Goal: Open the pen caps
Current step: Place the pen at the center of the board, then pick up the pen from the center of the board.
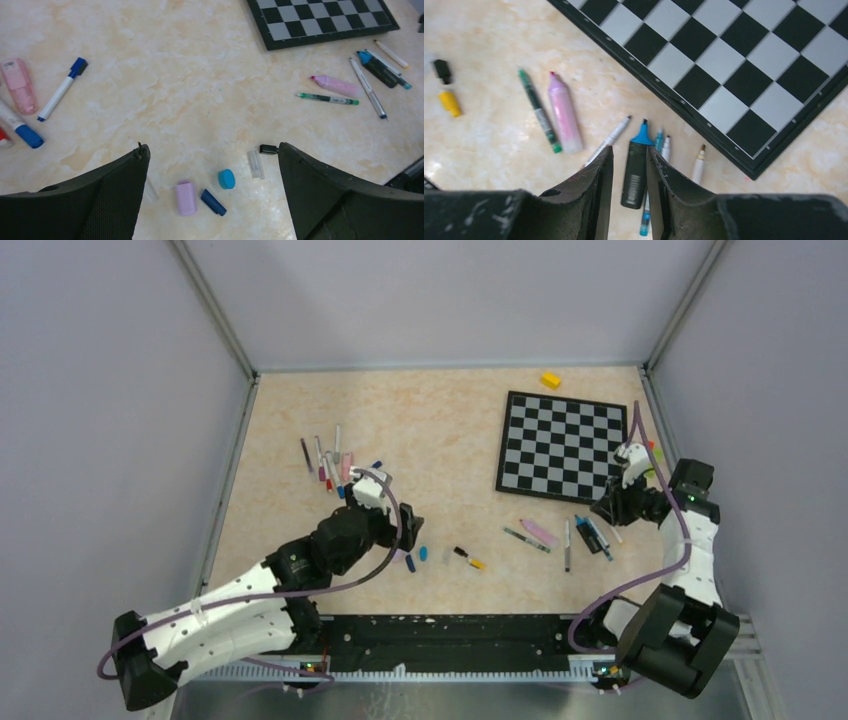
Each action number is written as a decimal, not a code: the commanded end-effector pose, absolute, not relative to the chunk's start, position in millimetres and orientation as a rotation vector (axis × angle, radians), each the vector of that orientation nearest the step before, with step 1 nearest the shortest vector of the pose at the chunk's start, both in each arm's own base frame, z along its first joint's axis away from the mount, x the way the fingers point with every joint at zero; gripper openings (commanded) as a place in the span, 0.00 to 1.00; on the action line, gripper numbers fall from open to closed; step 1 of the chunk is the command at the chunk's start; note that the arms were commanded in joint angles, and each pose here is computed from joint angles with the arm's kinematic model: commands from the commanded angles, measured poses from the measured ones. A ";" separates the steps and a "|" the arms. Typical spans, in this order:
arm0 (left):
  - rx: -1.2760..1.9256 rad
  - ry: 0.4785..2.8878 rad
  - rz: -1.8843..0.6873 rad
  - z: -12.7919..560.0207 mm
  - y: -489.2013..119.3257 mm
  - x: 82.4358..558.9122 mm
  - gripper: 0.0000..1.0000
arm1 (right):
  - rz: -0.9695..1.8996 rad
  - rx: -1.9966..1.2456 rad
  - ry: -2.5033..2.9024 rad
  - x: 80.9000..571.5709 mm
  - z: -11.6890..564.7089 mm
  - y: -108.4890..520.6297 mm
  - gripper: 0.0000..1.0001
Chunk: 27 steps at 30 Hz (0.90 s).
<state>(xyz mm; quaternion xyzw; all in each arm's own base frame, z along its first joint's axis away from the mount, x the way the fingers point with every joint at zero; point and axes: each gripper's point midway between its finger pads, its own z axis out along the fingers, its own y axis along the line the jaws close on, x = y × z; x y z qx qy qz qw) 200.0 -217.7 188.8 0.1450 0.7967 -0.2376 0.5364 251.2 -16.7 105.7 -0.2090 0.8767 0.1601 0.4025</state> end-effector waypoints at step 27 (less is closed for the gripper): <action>0.602 2.303 -0.180 98.6 -126.7 407.4 0.95 | 0.653 -0.639 1.909 232.8 166.3 47.0 0.34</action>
